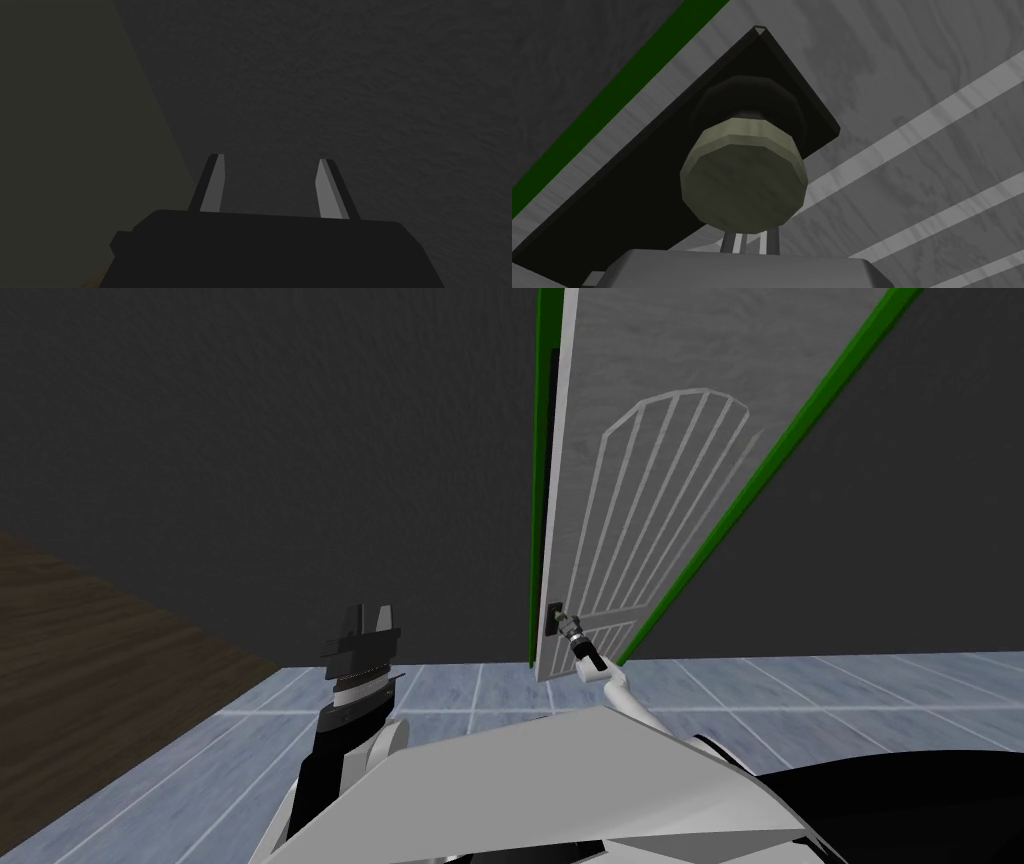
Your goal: Pull the door open
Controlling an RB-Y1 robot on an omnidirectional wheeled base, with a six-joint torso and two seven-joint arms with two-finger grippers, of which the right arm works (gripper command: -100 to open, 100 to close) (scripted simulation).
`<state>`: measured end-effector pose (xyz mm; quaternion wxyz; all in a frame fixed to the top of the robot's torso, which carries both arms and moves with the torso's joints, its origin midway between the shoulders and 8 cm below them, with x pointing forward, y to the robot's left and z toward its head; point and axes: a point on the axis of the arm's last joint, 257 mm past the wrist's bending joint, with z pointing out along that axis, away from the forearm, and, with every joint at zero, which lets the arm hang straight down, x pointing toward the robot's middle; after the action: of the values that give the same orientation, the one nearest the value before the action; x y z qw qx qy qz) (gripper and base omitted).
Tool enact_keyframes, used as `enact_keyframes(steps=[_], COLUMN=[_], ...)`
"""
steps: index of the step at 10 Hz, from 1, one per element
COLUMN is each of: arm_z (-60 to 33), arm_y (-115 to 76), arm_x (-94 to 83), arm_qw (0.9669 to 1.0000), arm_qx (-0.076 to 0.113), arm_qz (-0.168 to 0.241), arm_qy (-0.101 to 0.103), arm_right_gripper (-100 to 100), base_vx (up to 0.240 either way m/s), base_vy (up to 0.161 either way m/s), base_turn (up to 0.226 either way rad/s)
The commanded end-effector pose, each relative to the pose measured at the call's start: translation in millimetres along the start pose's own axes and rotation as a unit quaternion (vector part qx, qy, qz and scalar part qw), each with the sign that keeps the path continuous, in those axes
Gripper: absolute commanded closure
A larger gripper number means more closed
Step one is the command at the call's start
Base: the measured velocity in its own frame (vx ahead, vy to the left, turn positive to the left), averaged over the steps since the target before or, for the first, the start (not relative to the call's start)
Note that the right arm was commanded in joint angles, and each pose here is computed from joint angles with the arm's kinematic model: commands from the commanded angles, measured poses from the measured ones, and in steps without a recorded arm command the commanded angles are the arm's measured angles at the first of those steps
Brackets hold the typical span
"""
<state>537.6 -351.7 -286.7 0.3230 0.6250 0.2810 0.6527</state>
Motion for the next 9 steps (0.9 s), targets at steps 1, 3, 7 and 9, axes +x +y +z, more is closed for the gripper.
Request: enact_keyframes(steps=[1,3,7,9], arm_z=[9.1,10.4,-4.8,-7.2], arm_y=[4.2,3.2,-10.0,-15.1], arm_x=[19.0,15.2,5.4,10.1], arm_qw=[0.9995,0.9966,0.987,0.9778], arm_qx=[-0.008,-0.008,0.002,0.003], arm_qz=[0.023,0.081,0.16,0.209], arm_qy=[0.018,0.009,-0.015,-0.018], arm_right_gripper=[100,100,-100,-100], base_vx=[-0.039,-0.064,-0.091,-0.115], base_vy=[-0.026,-0.042,-0.059,-0.067], base_turn=[0.058,0.122,-0.008,0.025])
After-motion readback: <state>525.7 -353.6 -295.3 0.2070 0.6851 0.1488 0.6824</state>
